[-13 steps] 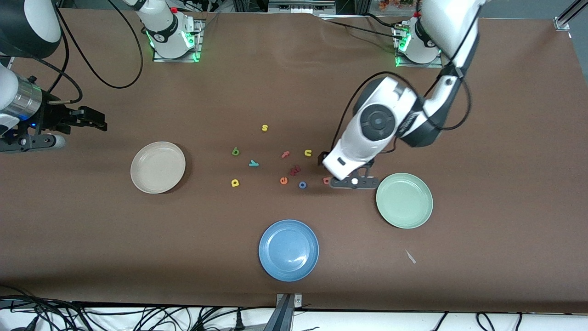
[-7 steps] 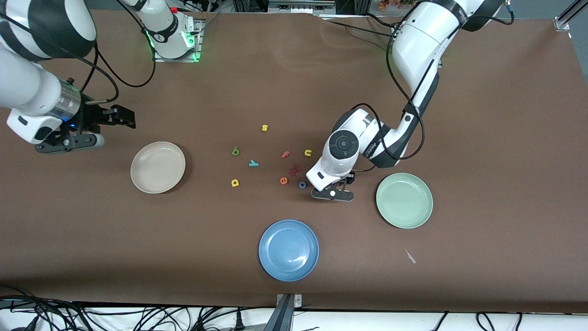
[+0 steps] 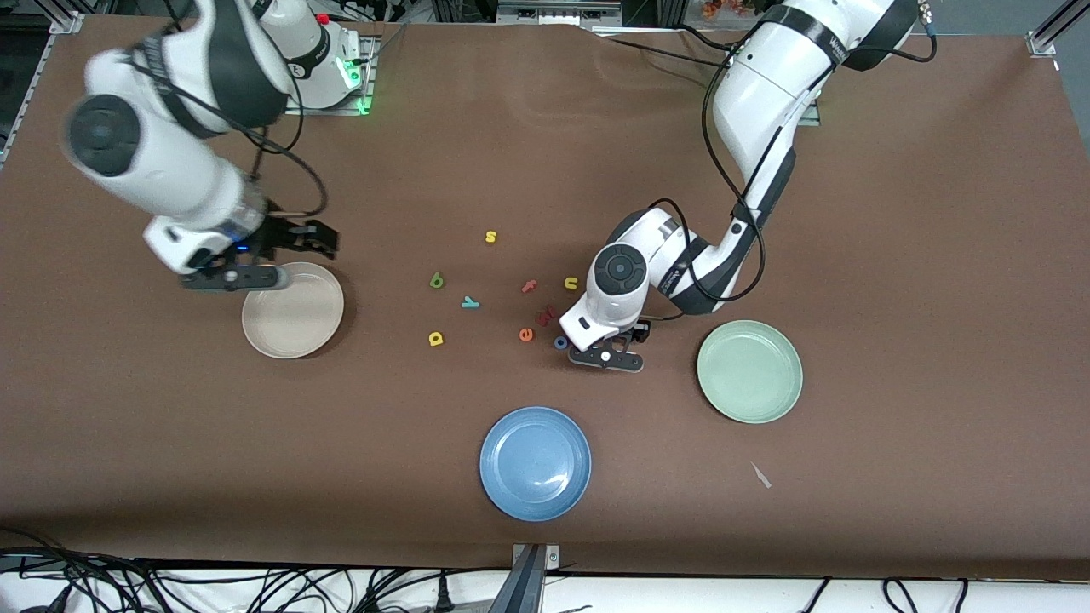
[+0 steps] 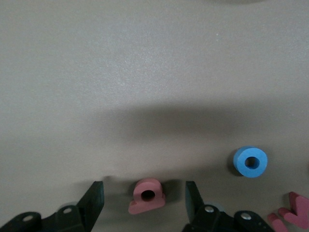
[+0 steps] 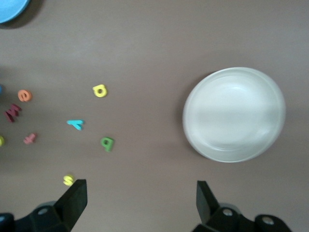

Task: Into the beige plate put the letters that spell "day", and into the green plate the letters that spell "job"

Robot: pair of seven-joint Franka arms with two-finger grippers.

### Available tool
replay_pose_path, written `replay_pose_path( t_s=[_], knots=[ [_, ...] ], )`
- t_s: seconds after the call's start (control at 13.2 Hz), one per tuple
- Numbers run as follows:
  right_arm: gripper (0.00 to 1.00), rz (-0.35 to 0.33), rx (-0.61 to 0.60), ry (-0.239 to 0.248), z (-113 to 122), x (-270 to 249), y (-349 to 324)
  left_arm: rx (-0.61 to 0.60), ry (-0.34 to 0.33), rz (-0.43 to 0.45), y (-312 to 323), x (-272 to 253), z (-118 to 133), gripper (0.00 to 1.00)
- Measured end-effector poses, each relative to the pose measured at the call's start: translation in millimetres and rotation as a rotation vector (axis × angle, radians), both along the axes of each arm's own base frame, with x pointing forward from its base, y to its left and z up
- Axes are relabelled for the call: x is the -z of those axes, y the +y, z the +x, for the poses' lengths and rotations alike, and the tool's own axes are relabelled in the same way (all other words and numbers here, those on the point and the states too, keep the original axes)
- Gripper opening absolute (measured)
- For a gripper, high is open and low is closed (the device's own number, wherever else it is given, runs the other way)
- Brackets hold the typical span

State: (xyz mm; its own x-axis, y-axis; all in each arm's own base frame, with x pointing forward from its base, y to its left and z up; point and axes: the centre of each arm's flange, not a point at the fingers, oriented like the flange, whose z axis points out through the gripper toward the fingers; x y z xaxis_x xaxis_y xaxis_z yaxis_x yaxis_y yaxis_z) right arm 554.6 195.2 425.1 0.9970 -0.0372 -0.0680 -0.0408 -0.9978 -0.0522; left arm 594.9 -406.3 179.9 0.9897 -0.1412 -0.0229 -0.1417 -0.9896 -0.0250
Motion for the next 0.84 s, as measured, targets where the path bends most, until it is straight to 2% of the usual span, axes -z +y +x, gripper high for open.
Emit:
replay_pose_path(
  t_s=[0.23,0.38,0.46,0.68,0.76,0.84],
  knots=[
    [1.00,0.022,0.081,-0.024,-28,57,53,0.001,0.000,0.000,-1,0,0,0.73],
    [1.00,0.019,0.125,-0.031,-46,84,77,0.002,0.003,0.001,-1,2,-1,0.60],
    [1.00,0.003,0.144,-0.037,-51,96,85,0.002,0.006,0.003,0,4,-2,0.60],
    [1.00,-0.015,0.209,-0.061,-56,130,104,0.008,0.007,0.000,-5,6,-5,0.33],
    [1.00,-0.017,0.223,-0.057,-58,141,110,0.009,0.006,0.000,-5,7,-5,0.33],
    [1.00,-0.021,0.237,-0.051,-60,150,113,0.010,0.005,-0.001,-5,6,-5,0.28]
  ],
)
